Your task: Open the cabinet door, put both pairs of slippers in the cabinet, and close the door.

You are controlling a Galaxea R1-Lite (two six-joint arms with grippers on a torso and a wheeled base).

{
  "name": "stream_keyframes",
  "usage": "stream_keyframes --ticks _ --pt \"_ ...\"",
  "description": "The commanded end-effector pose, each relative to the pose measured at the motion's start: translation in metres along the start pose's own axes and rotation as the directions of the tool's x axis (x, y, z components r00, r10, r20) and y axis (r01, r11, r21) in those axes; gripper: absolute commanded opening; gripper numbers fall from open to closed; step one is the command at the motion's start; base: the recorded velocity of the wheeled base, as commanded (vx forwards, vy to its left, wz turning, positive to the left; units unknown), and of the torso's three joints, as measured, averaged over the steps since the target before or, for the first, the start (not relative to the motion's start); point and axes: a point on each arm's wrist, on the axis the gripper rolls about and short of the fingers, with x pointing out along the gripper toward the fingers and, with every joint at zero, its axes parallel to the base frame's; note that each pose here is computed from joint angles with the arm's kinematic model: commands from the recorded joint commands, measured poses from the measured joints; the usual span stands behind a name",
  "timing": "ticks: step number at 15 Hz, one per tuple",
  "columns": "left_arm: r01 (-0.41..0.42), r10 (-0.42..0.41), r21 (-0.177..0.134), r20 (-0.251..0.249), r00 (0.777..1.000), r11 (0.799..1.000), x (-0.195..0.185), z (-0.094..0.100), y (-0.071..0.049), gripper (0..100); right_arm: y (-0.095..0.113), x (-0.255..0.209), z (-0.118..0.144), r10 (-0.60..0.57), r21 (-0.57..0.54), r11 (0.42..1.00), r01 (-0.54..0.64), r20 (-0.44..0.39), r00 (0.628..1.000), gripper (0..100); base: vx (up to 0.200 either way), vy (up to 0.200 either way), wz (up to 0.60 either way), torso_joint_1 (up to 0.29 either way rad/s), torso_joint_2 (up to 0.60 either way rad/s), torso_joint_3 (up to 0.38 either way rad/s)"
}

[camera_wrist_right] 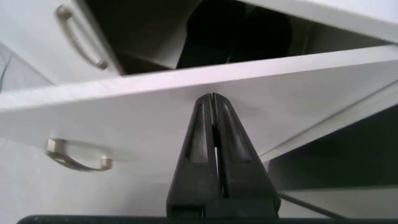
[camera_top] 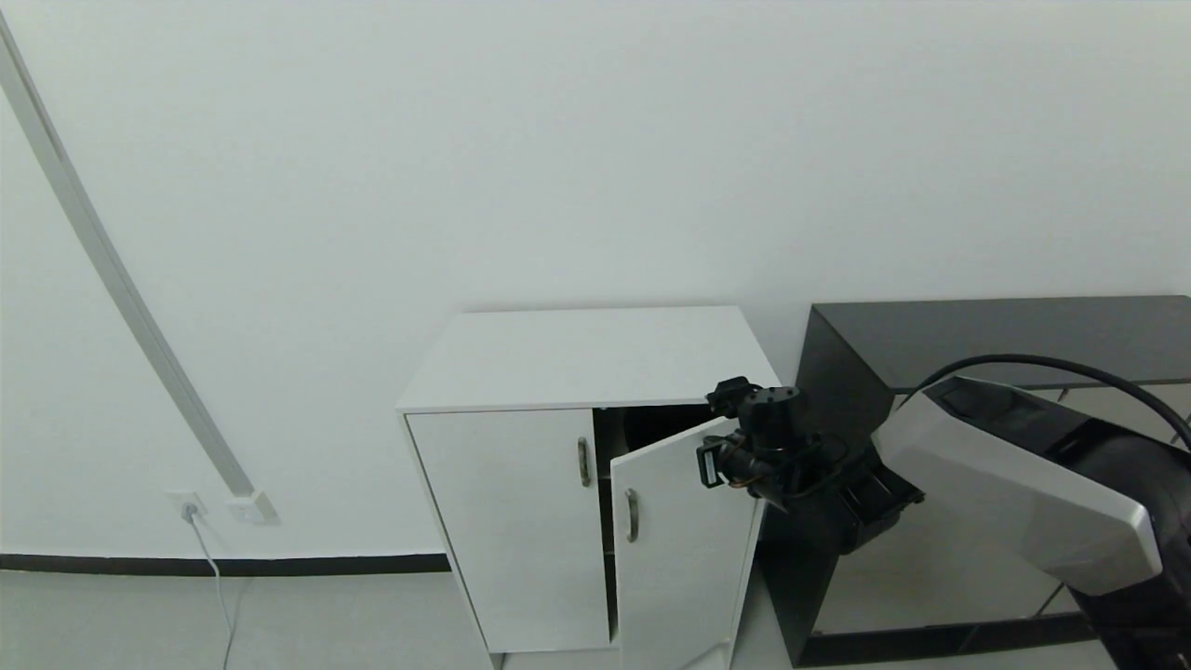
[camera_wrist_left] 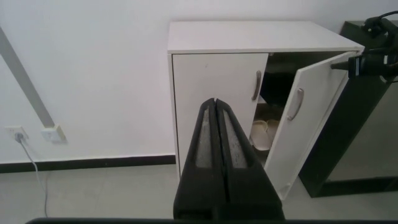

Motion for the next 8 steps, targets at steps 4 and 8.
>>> stream_keyframes --ticks 4,8 --pt "-0.003 0.003 0.000 -0.001 1.000 1.000 0.000 0.000 0.000 0 -0.006 0.022 -0.003 -0.020 0.007 1.000 0.020 0.010 1.000 0 0.000 0.000 0.00 0.000 0.00 0.000" --pt "-0.003 0.003 -0.002 -0.001 1.000 1.000 0.000 0.000 0.000 0 -0.007 0.029 0.004 -0.024 0.009 1.000 0.023 0.022 0.999 0 0.000 0.000 0.00 0.000 0.00 0.000"
